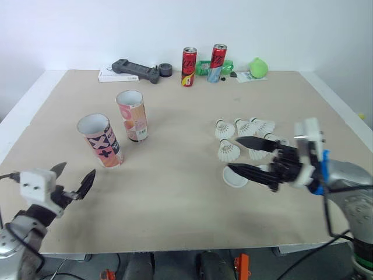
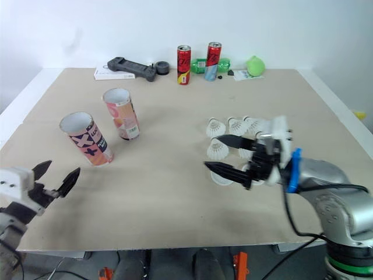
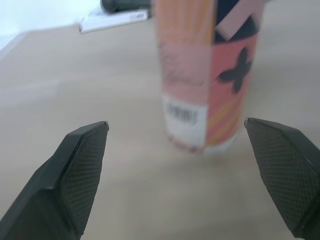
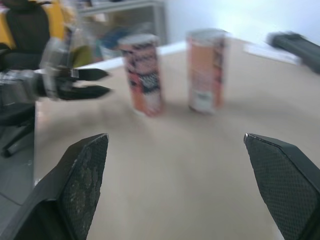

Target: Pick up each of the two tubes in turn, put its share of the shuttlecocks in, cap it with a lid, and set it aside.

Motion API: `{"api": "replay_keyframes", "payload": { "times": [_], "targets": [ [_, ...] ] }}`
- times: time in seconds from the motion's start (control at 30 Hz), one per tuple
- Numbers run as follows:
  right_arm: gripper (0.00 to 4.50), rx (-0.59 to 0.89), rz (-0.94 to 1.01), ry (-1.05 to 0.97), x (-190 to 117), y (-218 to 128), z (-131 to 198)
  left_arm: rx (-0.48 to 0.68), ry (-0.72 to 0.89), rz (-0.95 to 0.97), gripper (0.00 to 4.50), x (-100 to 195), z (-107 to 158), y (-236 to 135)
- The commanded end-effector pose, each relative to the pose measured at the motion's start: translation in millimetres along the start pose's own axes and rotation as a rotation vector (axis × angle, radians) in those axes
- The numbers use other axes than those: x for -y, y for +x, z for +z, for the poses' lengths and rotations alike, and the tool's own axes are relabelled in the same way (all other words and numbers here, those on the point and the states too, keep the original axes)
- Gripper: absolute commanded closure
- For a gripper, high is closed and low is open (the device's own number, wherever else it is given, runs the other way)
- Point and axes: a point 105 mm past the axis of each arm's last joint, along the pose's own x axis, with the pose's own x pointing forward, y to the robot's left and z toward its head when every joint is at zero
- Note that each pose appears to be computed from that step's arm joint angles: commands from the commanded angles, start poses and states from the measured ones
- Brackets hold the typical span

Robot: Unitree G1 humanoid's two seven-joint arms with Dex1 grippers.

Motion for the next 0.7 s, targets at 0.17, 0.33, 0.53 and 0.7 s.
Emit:
{"api": "replay_keyframes", "payload": {
  "times": [0.17,0.33,0.53,0.7],
  "targets": [
    [0.04,0.043,0.019,-0.077,-6,31,5,0.046,0.006,0.012,0.00,5,-4,43],
    [0.04,0.067,0.019,-0.071,-8,38,6,0.050,-0.014,0.001,0.00,2,-9,63],
    [0.04,0.073,0.015,-0.056,-14,45,4,0.079,0.012,0.000,0.00,-5,-4,88],
    [0.00,0.077,0.005,-0.047,-15,45,3,0.097,0.011,0.000,0.78,-6,-3,91]
  ]
}}
